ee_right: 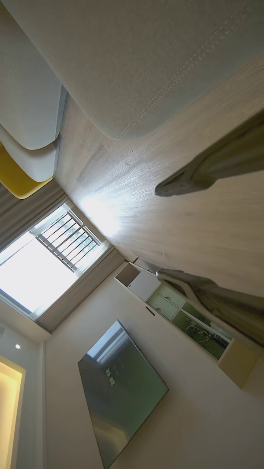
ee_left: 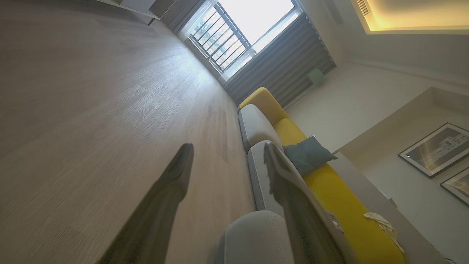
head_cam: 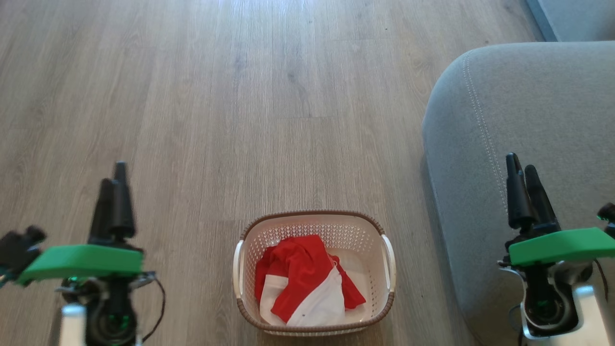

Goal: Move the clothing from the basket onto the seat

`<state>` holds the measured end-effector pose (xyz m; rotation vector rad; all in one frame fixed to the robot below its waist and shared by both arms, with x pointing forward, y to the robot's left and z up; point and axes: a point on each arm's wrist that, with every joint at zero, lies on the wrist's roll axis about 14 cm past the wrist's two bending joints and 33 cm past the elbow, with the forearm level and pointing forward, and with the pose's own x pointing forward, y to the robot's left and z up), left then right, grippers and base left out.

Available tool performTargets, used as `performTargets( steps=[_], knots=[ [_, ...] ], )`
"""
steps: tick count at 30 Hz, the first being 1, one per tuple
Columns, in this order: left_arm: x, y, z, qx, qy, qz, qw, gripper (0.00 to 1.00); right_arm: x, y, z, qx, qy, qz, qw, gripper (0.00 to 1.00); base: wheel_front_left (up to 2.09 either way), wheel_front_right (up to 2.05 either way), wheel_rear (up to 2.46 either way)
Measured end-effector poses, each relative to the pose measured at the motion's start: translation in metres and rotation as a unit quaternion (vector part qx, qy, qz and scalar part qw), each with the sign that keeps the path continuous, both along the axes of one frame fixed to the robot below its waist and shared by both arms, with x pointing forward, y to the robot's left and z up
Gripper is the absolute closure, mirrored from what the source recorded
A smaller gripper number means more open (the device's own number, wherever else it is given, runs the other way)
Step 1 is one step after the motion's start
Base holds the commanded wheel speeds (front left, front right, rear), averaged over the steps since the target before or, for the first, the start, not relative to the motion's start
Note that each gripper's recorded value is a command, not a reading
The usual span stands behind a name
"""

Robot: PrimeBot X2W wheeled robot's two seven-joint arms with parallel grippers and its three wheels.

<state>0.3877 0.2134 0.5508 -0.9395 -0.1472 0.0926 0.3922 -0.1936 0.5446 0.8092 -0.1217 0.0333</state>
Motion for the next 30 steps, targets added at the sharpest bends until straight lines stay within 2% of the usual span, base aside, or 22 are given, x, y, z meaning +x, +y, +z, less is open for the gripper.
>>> performTargets(
  steps=[8,15,20,25,30],
  knots=[
    [0.001,-0.037,0.001,0.128,0.02,-0.023,0.991,0.0,0.003,0.014,0.005,-0.087,-0.01,0.011,0.996,0.0,0.0,0.0,0.0],
    [-0.008,-0.047,-0.04,0.237,0.101,-0.031,0.966,0.0,0.002,0.027,0.003,-0.158,-0.012,0.024,0.987,0.0,0.0,0.0,0.0],
    [-0.014,-0.052,-0.061,0.266,0.134,-0.04,0.954,0.0,0.0,0.031,-0.007,-0.194,-0.002,0.029,0.98,0.0,0.0,0.0,0.0],
    [-0.016,-0.05,-0.071,0.274,0.147,-0.039,0.95,0.0,0.0,0.034,-0.012,-0.219,0.002,0.032,0.975,0.0,0.0,0.0,0.0],
    [-0.018,-0.052,-0.07,0.31,0.137,-0.038,0.94,0.0,-0.001,0.037,-0.017,-0.252,0.005,0.035,0.967,0.0,0.0,0.0,0.0]
  ],
)
